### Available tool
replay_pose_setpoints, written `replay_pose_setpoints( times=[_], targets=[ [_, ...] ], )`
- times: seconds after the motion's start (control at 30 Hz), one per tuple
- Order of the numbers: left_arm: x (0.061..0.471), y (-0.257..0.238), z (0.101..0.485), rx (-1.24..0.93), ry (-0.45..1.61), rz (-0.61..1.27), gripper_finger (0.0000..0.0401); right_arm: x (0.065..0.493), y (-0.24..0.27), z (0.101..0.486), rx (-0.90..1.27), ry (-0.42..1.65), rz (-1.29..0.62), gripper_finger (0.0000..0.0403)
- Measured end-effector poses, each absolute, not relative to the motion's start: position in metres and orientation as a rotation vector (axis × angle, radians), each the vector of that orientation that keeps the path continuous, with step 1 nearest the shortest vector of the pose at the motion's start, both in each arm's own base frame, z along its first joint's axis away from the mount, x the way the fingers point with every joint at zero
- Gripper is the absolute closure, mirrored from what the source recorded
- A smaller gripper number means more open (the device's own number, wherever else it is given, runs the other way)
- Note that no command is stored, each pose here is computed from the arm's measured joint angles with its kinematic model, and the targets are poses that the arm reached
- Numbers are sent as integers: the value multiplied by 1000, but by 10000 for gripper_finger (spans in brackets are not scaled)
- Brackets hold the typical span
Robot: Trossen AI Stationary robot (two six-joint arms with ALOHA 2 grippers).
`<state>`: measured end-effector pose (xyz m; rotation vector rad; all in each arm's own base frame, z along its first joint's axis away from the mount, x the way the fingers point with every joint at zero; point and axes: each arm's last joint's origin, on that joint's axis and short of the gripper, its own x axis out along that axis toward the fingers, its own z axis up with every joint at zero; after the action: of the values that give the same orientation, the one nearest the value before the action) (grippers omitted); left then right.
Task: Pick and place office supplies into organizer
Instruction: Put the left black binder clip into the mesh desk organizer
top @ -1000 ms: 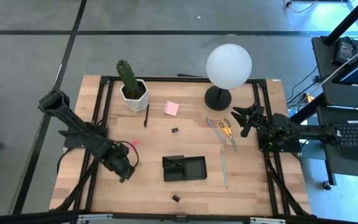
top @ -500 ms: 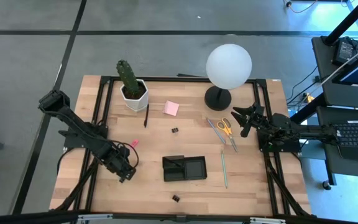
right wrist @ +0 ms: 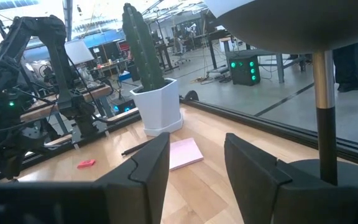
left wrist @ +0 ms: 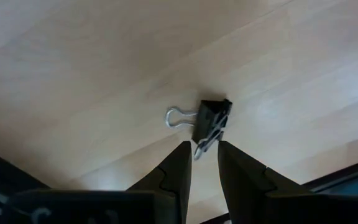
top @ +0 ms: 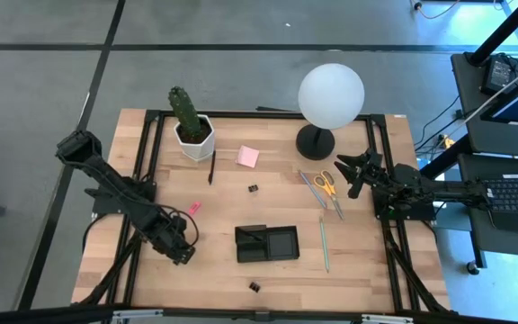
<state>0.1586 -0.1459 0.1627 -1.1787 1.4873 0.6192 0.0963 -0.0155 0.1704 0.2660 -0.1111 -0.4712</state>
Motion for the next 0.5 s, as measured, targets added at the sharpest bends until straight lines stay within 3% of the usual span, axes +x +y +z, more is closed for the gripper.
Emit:
replay_pose_setpoints(
  times=[0.5],
  targets=[
    [159, -149, 155, -1162, 1485, 662, 326, 96, -15, 170, 266, -110, -465, 249]
  ],
)
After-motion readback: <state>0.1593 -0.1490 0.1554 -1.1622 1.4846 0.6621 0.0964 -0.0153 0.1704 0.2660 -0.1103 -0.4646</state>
